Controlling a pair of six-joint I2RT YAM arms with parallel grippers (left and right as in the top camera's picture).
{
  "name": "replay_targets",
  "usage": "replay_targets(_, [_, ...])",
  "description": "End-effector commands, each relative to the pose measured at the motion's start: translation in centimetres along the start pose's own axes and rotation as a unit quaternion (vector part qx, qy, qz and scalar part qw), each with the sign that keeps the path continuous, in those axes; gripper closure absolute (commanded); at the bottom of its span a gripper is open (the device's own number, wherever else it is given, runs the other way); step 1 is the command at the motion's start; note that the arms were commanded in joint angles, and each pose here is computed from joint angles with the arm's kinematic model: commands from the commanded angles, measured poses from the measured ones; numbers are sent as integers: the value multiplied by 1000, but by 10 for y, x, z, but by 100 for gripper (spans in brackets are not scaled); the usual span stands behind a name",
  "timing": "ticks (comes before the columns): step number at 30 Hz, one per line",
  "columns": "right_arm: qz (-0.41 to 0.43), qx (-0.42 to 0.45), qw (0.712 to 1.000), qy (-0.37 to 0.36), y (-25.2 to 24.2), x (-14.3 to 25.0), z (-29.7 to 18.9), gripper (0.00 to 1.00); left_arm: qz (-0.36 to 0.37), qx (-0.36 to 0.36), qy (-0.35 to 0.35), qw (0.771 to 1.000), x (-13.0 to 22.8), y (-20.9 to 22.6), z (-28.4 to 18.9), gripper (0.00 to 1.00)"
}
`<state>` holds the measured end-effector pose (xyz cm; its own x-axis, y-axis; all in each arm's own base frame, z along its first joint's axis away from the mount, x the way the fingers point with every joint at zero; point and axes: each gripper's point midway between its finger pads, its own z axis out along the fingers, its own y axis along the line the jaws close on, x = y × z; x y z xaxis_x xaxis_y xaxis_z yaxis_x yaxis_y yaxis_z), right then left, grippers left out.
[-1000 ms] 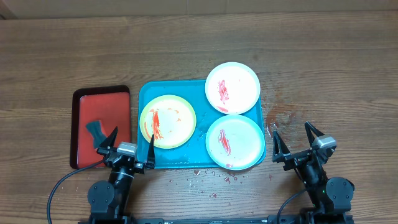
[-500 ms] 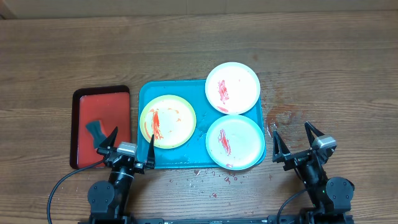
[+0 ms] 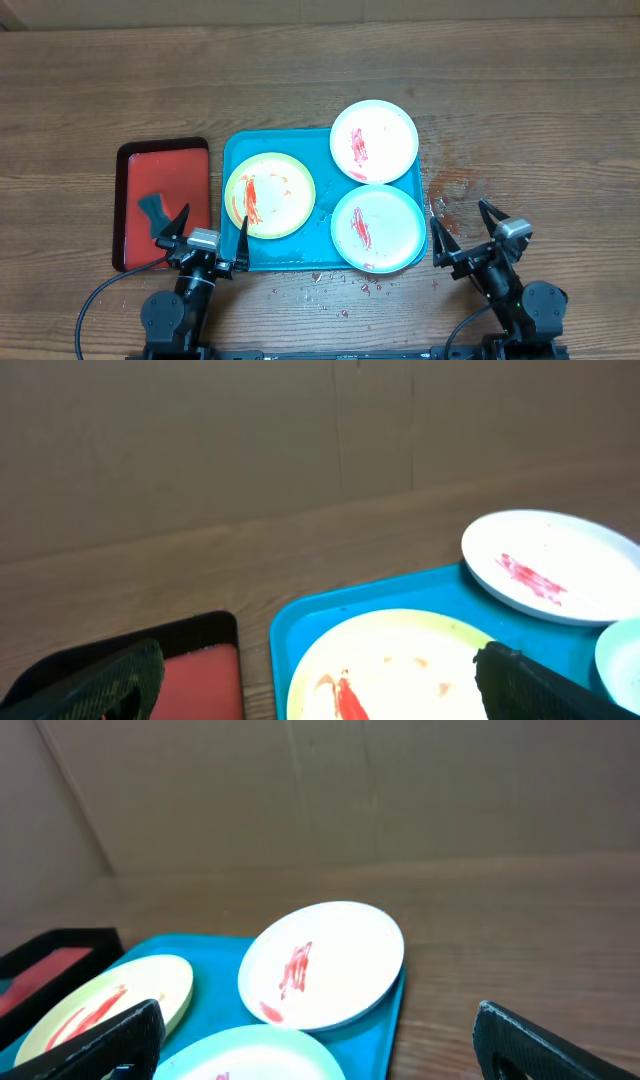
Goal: Clean dirty plates on tray and stack at the side
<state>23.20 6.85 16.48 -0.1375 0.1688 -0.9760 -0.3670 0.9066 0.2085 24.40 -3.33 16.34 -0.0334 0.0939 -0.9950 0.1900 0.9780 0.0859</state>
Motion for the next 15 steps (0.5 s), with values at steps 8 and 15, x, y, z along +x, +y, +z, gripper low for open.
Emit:
replay_targets(8, [14, -15, 999, 24, 25, -66, -15, 0, -90, 12, -4, 996, -59, -1, -19, 0])
replay_targets(15, [52, 1, 992, 119, 28, -102, -2, 0, -104, -6, 80, 991, -114, 8, -34, 0])
